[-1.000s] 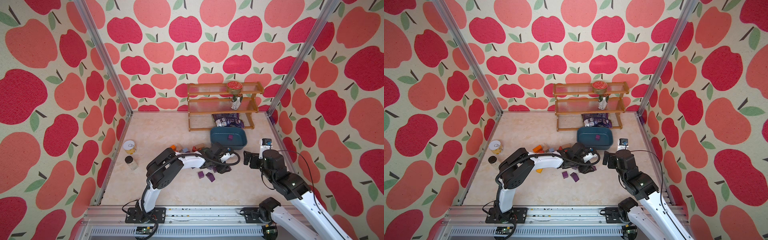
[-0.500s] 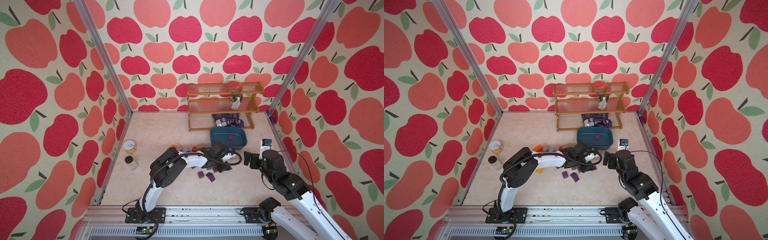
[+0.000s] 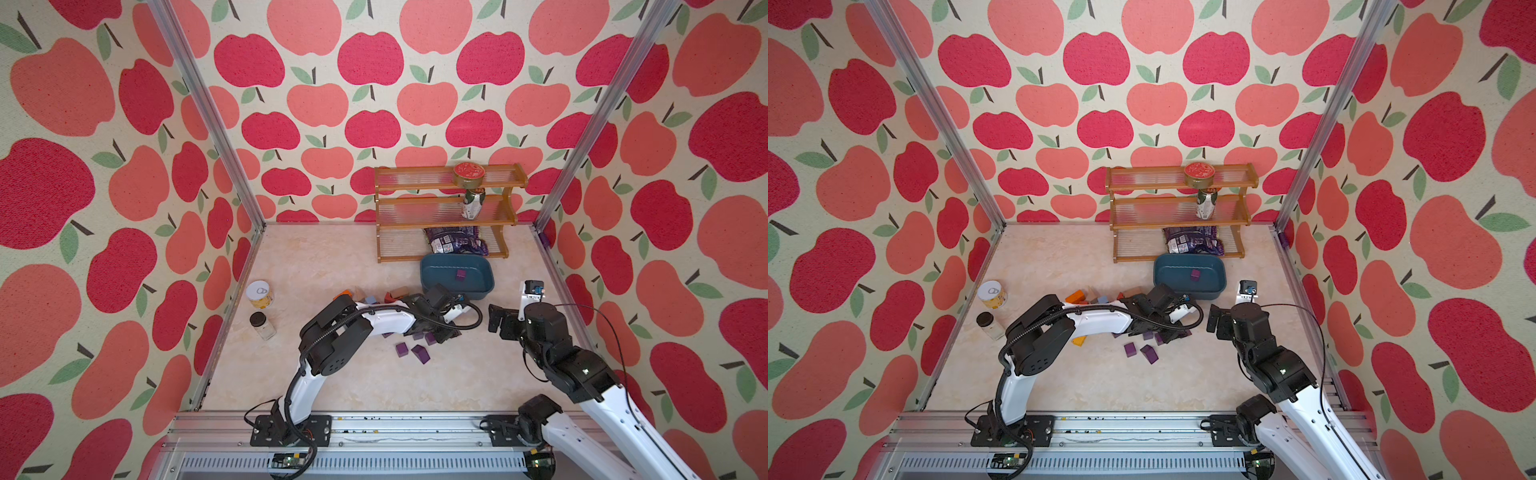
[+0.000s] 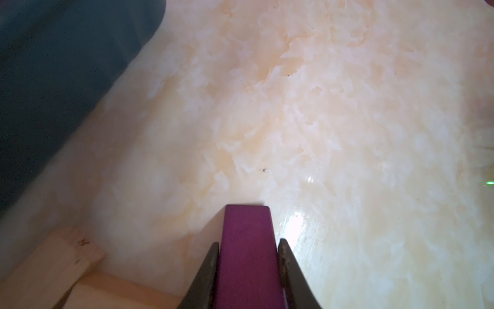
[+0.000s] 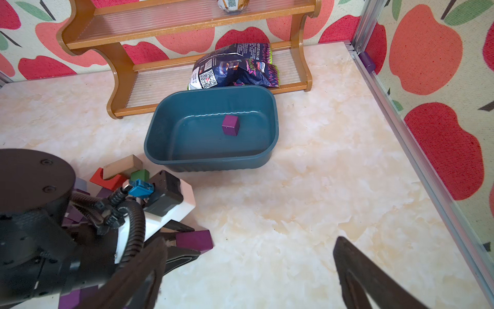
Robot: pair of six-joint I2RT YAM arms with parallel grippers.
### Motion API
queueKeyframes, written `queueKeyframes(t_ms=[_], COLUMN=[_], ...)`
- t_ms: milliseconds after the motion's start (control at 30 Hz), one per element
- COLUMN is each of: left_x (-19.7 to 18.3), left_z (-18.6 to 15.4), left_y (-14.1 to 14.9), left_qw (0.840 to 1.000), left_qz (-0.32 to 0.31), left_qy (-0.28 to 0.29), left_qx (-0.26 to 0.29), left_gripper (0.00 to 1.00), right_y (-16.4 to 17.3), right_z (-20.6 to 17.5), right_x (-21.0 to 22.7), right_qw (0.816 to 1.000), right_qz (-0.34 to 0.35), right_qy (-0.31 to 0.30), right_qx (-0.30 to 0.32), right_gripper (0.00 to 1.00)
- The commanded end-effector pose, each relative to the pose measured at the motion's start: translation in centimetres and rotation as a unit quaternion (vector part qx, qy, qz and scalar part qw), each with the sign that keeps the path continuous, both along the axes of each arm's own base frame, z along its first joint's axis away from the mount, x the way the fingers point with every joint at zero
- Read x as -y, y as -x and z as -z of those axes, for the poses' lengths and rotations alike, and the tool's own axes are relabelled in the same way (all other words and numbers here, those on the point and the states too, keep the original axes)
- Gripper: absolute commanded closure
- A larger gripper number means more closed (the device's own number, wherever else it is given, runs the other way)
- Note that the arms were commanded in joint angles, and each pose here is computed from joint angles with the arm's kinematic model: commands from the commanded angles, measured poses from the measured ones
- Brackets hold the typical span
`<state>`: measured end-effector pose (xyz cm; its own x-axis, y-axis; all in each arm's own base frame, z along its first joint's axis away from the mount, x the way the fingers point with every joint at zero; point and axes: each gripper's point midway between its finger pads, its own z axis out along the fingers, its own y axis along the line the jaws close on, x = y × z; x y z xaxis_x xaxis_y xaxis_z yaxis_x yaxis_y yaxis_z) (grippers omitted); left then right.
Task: Pick purple bricks into the storage bin
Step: Pick up the building block from the center of the board, then place the building block in the storage box.
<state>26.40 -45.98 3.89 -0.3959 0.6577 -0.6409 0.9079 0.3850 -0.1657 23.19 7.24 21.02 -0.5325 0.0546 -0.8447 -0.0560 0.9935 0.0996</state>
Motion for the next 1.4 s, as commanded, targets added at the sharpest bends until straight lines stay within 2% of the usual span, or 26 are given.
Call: queueKeyframes(t_ms=[0,500,733,867,1033,1233,1367], left_x=[-0.1,-1.1,-1.3,-1.6,-1.7,-1.7,-1.6], left_z=[-3.4,-10.8,-13.2,-12.8,-10.5,-7.3,-5.8], left_y=[-1.5,-7.0,-9.9,-12.1,-14.6,-16.5,-17.3], left_qw=[0.999,0.994,0.99,0.99,0.99,0.991,0.991], left_qz=[-0.015,-0.057,-0.07,-0.079,-0.092,-0.098,-0.1], left_qy=[-0.005,0.047,0.049,0.049,0.03,-0.005,-0.006], left_qx=[0.039,0.086,0.113,0.104,0.1,0.093,0.084], left_gripper=[0.94,0.93,0.93,0.92,0.92,0.92,0.92], right_y=[-0.2,0.2,0.5,0.7,1.0,1.3,1.4], right_z=[0.6,2.8,4.0,4.4,5.0,6.0,6.4], right_x=[0.5,0.5,-0.2,0.0,0.1,0.2,0.3], right_qw=[1.0,0.999,0.998,0.998,0.998,0.998,0.998], right_qz=[0.015,0.027,0.015,0.018,0.018,0.018,0.019], right_qy=[-0.002,-0.023,-0.054,-0.051,-0.055,-0.059,-0.058], right_qx=[0.005,-0.011,-0.007,-0.012,-0.017,-0.02,-0.023], right_gripper=[0.01,0.01,0.01,0.01,0.01,0.01,0.01])
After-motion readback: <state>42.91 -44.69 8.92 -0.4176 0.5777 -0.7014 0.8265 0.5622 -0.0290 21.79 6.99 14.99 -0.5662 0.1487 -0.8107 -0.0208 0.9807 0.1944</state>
